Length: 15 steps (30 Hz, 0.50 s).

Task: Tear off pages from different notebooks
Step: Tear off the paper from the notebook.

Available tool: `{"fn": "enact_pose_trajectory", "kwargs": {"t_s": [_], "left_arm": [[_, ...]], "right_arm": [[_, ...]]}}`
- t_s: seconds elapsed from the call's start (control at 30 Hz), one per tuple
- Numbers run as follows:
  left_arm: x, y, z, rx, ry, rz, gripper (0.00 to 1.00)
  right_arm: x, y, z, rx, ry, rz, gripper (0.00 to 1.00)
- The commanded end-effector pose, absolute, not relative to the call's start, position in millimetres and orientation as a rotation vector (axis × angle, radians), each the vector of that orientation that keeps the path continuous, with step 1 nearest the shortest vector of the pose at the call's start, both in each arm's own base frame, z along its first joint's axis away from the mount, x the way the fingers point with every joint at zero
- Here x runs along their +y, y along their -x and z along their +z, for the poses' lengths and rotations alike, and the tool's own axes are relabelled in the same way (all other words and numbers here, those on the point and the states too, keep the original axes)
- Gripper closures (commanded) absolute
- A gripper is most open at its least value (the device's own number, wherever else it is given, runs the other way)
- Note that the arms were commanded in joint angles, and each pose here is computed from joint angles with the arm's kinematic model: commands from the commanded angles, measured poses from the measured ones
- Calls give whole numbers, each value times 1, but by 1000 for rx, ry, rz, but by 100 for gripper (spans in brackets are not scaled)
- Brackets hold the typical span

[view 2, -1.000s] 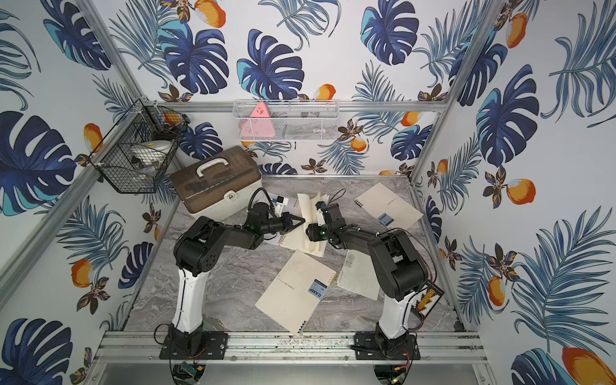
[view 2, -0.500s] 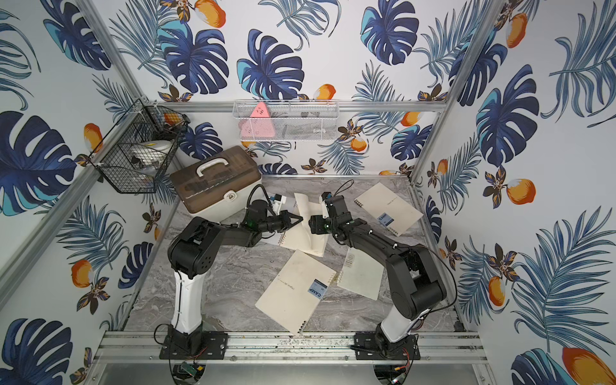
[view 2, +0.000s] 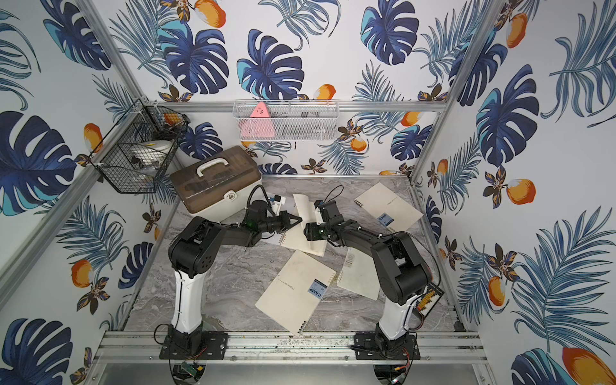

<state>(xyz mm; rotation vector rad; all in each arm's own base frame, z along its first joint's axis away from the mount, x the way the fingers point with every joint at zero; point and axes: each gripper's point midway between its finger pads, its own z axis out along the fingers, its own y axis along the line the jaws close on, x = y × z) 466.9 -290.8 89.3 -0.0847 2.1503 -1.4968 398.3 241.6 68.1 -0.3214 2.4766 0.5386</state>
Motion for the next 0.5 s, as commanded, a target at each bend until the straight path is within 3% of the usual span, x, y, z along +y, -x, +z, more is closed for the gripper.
{"fn": "enact_pose_trajectory", "kwargs": {"t_s": [0.0, 0.47], "left_arm": [[-292, -469, 94, 2125, 60, -1499, 100], [-293, -470, 89, 2126, 82, -1527, 100]], "right_arm": [[241, -405, 68, 2450, 315, 518, 34], [232, -411, 50, 2452, 272, 440, 57]]}}
